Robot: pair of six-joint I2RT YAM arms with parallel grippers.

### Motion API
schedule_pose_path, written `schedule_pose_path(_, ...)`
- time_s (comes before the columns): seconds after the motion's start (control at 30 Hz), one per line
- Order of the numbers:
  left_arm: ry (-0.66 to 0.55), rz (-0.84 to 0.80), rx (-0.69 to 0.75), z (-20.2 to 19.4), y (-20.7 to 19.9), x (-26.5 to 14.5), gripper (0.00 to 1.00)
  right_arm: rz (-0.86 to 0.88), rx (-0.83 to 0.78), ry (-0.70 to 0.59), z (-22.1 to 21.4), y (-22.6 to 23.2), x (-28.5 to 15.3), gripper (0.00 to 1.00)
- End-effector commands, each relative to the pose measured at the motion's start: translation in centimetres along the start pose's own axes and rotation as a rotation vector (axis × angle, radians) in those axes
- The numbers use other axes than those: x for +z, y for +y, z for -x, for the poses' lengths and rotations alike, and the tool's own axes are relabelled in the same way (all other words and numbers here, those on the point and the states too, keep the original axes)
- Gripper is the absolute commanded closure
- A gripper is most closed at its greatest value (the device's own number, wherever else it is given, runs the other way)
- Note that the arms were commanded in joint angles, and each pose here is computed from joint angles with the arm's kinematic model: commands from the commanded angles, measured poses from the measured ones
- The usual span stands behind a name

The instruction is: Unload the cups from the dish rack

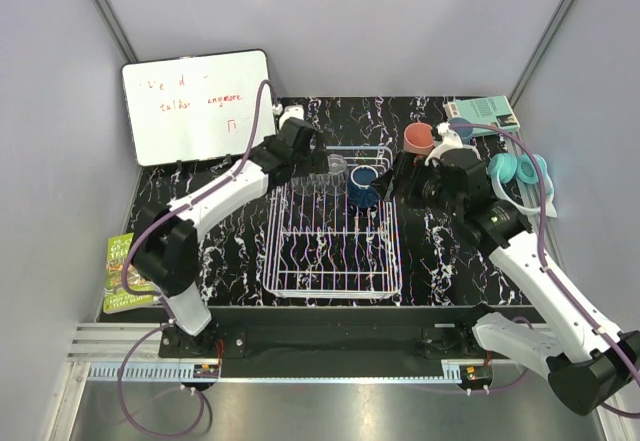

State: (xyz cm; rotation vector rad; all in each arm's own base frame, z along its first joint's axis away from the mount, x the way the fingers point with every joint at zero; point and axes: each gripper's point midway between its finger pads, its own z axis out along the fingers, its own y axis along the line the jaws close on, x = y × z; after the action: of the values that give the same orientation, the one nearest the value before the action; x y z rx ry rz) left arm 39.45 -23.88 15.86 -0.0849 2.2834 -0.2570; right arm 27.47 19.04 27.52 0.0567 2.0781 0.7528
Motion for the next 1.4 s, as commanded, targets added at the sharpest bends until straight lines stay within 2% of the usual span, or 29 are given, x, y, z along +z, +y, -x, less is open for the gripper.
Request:
schedule_pose_path(0.0,-0.058,0.051,-0.035,4.1,1.5,1.4,0.01,0.075,0.006,-0.021,-0.2,1.3,-1.0,0.0)
schedule_pose_path(0.33,0.006,0.102,-0.027,3.3,2.7,4.9,0.01,0.088,-0.014,-0.017,-0.5,1.3,-1.1,0.0)
schedule_pose_path(0.53,0.029,0.111,-0.033,2.1,3.3,4.9,0.01,0.093,-0.01,0.004,-1.2,1.1,-0.2,0.0)
schedule_pose_path(0.77,0.009,0.097,-0.035,2.7,2.9,4.6,0.01,0.105,-0.011,0.01,-1.2,1.4,0.4,0.0)
schedule_pose_path(0.87,-0.027,0.071,-0.073,3.7,2.6,3.5,0.01,0.094,-0.041,-0.011,-0.3,1.4,0.6,0.0)
schedule_pose_path(0.97,-0.075,0.05,-0.119,4.9,2.5,1.5,0.01,0.066,-0.093,-0.01,1.0,1.6,2.1,0.0)
schedule_pose_path(1.0,-0.098,0.04,-0.134,5.5,2.5,0.3,0.01,0.035,-0.097,0.026,0.6,1.0,3.7,0.0)
schedule_pose_path(1.07,-0.11,0.048,-0.155,5.1,3.1,-0.6,0.01,0.001,-0.112,0.029,1.9,1.1,4.9,0.01)
schedule_pose_path(1.17,-0.141,0.055,-0.183,5.0,4.2,-2.7,0.01,-0.107,-0.12,0.107,1.0,-0.7,9.0,0.01)
schedule_pose_path(1.37,-0.148,0.052,-0.229,2.6,6.1,-5.9,0.01,-0.19,-0.184,0.118,1.5,-0.9,13.3,0.02)
